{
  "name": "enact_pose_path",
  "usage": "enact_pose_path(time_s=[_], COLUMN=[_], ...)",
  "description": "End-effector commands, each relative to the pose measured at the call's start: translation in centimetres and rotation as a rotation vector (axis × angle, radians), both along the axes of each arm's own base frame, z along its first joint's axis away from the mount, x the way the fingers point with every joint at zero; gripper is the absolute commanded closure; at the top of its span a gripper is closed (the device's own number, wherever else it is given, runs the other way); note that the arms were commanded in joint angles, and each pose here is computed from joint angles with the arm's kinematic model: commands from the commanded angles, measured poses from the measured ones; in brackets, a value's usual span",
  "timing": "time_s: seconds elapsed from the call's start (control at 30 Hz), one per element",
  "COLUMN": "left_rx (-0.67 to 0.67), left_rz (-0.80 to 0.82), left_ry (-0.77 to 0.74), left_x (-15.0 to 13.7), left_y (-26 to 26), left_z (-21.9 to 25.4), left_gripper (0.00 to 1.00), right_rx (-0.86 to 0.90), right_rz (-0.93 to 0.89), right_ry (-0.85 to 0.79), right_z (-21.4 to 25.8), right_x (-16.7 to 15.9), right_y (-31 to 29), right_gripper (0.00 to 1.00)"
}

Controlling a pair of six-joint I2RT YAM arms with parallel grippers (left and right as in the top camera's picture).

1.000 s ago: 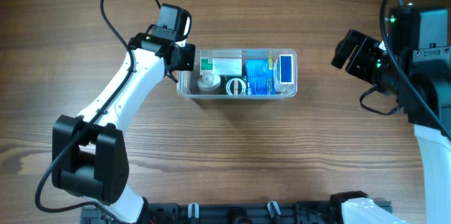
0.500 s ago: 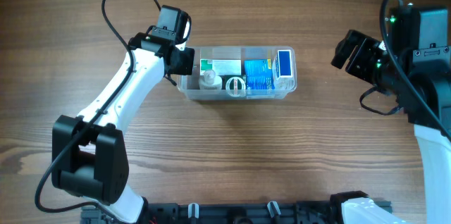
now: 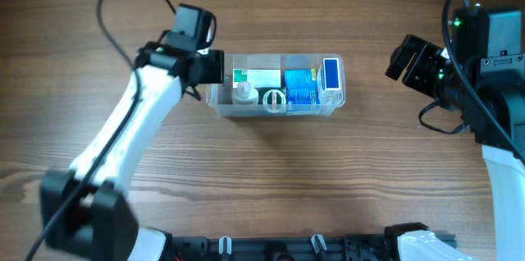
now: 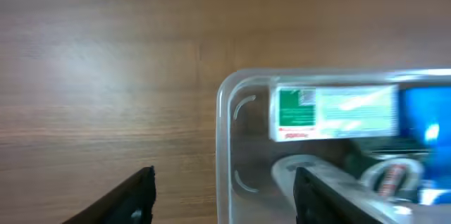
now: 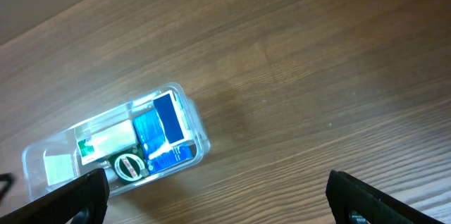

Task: Pack container

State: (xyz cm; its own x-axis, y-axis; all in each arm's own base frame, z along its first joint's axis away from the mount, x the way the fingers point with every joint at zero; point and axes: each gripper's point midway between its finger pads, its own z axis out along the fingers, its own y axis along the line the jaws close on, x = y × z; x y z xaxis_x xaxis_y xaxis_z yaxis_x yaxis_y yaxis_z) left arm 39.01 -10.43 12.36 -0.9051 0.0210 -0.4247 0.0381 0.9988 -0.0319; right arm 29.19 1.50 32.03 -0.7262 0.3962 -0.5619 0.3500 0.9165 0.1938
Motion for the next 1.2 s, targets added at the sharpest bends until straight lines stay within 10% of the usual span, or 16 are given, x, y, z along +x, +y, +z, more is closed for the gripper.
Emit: enact_pose_path(time_s=[0.0,0.3,0.37,1.17], left_rx=[0.005,-0.043,-0.054,-0.056], left_rz=[0.139,0.412,0.443,0.519], left_ry=[-0.214,-0.436,-0.487,-0.55], left_x=[-1.8,-9.4,-10.9,-15.5], left_y=[3.0,10.5,11.6,14.0], left_z=[8.8,18.1,19.7,21.5], left_gripper=[0.36,0.32,0.0,0.0], right_rx=[0.006,0.006,0.006,0.006], right_rz=[-0.014,-0.015,-0.015,-0.014], right_ry=[-0.011,-0.011,-0.011,-0.01], right_z=[0.4,0.4,0.4,0.4], right_x=[0.1,0.1,0.1,0.1], right_y=[-0.1,-0.1,-0.1,-0.1], right_gripper=[0.0,0.0,0.0,0.0])
